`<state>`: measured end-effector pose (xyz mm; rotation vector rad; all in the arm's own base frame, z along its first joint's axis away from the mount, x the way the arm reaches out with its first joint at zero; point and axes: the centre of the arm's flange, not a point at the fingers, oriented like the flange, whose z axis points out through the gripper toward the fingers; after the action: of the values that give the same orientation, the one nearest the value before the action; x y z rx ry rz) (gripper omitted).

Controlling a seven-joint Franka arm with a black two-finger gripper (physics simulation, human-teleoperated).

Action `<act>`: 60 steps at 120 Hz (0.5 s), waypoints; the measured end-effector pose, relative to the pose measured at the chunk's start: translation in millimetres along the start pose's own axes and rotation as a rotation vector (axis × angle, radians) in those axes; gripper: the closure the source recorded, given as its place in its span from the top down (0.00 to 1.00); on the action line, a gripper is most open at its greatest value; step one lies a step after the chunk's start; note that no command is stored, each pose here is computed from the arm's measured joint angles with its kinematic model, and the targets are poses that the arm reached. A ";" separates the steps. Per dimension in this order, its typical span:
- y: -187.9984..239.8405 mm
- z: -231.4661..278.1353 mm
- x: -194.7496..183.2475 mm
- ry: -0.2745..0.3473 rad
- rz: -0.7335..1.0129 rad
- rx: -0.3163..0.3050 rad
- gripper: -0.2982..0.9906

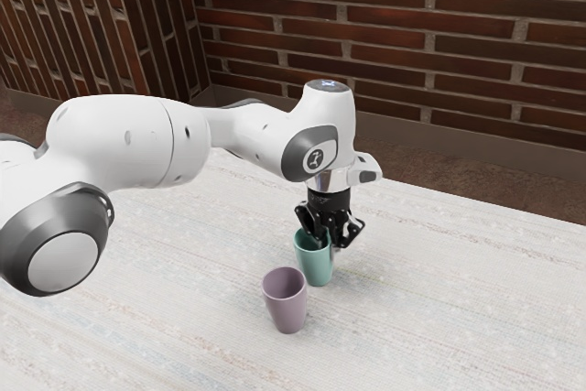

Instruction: Place the left cup onto the right cup

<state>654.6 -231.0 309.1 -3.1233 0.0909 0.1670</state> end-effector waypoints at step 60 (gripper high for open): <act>0.6 -3.7 -0.9 0.007 -0.017 0.013 0.17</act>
<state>654.1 -231.6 313.0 -3.1105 0.0645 0.1552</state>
